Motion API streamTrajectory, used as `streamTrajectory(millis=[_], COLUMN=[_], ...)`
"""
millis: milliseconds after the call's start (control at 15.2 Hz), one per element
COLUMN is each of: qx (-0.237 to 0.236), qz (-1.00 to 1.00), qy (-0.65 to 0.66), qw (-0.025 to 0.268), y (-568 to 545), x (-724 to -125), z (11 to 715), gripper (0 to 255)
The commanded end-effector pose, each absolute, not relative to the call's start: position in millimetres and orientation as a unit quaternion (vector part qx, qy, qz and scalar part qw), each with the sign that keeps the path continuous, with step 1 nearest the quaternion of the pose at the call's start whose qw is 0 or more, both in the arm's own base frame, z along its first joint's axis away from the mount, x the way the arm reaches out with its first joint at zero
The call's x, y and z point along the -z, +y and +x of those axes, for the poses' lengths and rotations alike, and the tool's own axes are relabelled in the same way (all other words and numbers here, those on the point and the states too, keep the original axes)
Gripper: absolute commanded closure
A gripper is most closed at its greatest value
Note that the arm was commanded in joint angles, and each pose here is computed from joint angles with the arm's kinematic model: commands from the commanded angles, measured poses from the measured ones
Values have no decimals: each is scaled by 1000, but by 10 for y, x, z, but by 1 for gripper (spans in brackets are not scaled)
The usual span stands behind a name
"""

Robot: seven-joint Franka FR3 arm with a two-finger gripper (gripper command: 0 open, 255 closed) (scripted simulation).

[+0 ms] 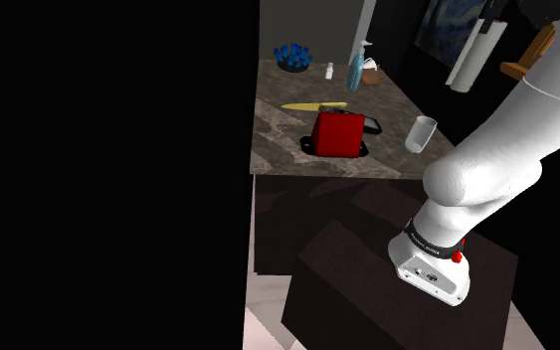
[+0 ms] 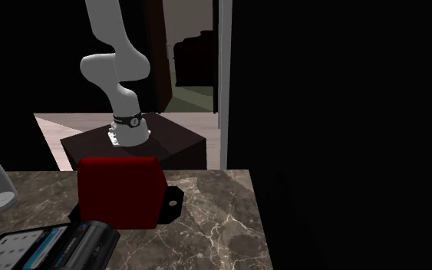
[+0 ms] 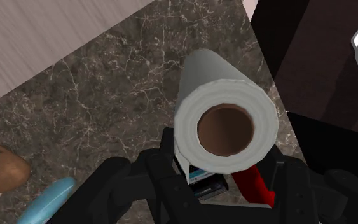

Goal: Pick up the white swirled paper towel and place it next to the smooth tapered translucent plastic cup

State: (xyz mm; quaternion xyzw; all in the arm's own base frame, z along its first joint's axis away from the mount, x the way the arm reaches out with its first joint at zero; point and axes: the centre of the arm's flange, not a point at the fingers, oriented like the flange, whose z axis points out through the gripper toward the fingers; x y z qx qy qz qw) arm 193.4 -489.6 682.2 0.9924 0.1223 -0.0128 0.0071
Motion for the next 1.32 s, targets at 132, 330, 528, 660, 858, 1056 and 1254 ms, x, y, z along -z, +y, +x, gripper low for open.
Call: streamTrajectory(millis=[132, 330, 528, 660, 858, 1056, 1254], qx=[13, 13, 13, 13, 13, 13, 13], qz=[992, 992, 992, 992, 992, 992, 992], qy=[124, 124, 124, 124, 124, 124, 124], qw=[7, 7, 7, 7, 7, 7, 7], y=[-5243, -5516, -5789, -5969, -5969, -5969, -5969], x=[-6882, -6919, -6957, -6981, -6823, -6665, -6506], z=[1588, 1303, 1019, 831, 831, 831, 831], gripper=[255, 255, 255, 255, 255, 255, 255])
